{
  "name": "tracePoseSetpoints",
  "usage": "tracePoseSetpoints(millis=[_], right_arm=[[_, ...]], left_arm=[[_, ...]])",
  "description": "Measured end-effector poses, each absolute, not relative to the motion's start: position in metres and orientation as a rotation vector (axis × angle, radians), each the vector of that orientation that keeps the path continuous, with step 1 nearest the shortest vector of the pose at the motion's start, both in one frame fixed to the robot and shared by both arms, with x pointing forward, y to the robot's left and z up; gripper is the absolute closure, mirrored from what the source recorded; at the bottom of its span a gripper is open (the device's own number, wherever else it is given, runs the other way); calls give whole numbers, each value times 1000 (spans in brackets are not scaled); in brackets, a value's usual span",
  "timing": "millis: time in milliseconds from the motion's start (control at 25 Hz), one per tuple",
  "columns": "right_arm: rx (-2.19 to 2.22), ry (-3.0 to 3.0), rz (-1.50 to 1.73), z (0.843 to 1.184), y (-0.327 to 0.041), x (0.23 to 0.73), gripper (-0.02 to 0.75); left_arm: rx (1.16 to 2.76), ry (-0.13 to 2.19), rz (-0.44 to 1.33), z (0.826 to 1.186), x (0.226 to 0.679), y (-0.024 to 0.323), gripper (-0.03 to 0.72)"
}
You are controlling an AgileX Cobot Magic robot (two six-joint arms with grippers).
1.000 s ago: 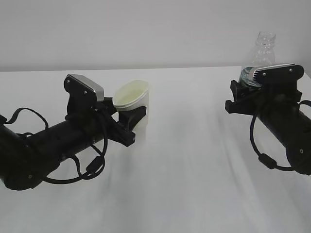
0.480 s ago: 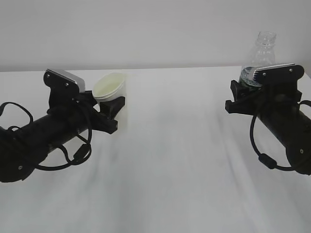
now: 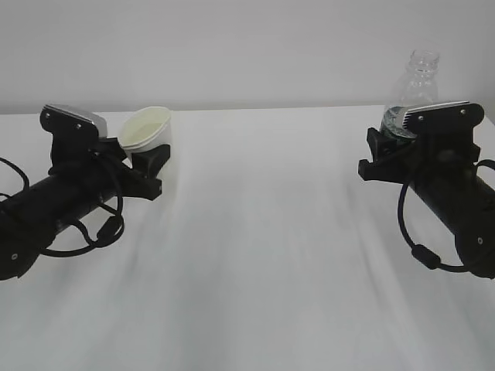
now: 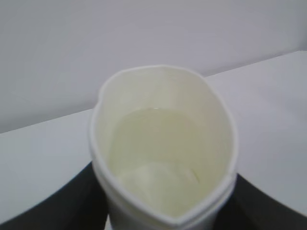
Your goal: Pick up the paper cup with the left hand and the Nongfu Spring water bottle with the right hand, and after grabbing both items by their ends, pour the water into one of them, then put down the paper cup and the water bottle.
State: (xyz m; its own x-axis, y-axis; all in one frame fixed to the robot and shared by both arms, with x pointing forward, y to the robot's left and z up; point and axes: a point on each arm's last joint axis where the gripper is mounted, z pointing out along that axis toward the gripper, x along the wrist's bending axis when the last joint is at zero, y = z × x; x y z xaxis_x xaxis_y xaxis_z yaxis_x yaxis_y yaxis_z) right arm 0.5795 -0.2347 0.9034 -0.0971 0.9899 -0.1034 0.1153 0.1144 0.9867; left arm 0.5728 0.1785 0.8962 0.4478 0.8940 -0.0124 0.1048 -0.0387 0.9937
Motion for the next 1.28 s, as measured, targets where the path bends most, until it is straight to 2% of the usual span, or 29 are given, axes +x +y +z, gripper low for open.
tracePoseSetpoints(millis=[1280], right_arm=[[1172, 1414, 1135, 903, -235, 580, 283]], left_arm=[[1387, 1123, 1007, 896, 590, 243, 277]])
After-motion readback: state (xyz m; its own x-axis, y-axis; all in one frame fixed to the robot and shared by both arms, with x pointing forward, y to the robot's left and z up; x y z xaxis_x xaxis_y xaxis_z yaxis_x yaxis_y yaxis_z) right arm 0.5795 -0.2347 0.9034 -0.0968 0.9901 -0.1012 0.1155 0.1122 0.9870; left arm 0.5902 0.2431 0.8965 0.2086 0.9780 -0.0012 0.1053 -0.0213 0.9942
